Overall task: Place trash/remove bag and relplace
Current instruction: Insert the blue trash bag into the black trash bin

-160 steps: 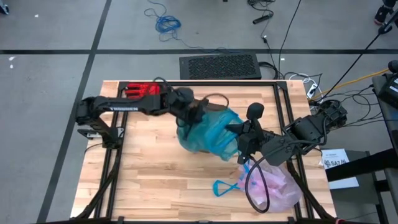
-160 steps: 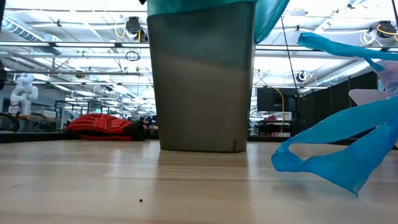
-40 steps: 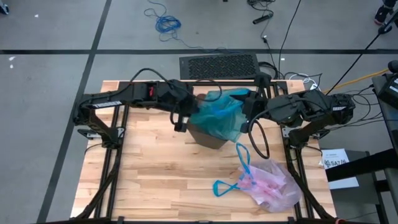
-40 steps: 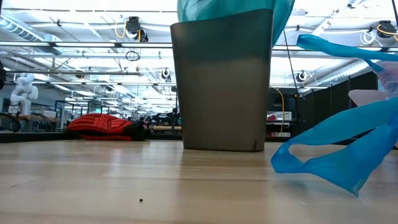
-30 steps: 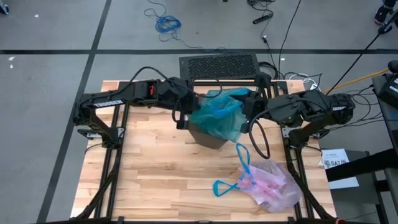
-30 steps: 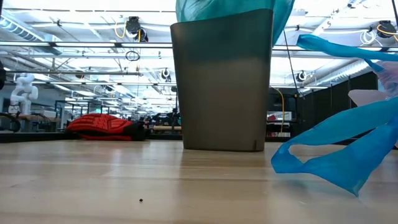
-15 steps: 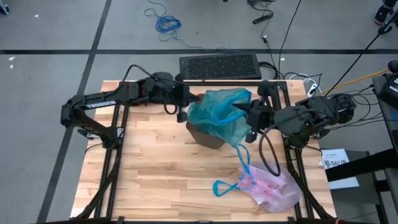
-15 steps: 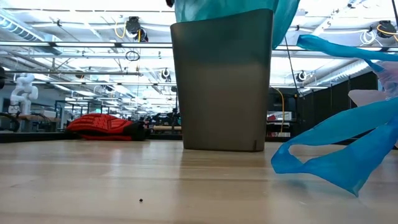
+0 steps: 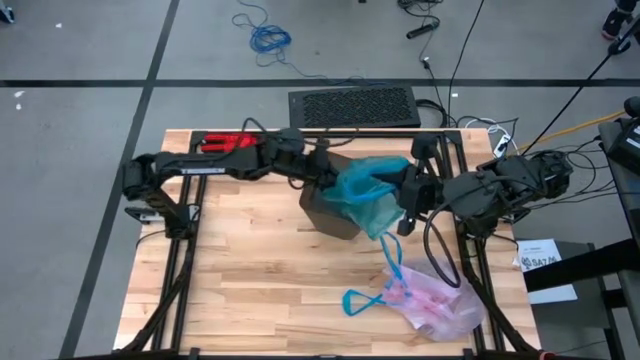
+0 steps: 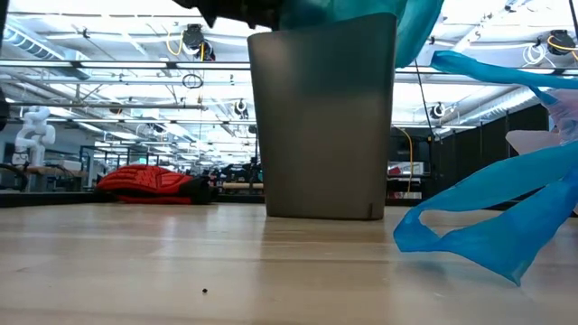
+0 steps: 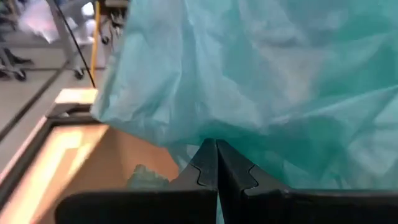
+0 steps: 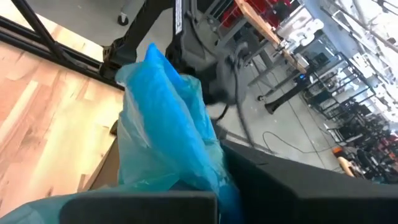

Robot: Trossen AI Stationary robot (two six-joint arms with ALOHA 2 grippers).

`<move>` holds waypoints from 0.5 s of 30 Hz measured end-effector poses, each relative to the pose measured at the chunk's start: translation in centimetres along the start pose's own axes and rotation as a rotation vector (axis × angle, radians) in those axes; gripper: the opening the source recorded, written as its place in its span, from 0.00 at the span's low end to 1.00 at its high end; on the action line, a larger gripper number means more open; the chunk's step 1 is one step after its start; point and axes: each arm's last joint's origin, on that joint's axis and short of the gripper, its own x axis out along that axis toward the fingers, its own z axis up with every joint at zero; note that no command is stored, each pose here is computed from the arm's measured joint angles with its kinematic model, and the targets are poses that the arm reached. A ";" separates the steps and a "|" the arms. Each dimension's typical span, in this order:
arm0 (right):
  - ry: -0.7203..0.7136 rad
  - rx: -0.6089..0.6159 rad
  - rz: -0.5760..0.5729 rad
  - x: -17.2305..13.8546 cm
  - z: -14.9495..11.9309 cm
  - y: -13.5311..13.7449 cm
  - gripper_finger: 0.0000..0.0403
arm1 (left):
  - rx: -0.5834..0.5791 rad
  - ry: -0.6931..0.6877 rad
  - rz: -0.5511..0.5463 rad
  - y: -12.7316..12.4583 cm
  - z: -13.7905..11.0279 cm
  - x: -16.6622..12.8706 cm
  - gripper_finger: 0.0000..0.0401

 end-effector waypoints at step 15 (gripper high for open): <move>-0.060 -0.022 0.115 0.7 0.6 0.8 0.00 | 0.042 0.123 0.123 -0.4 -0.1 -1.7 0.00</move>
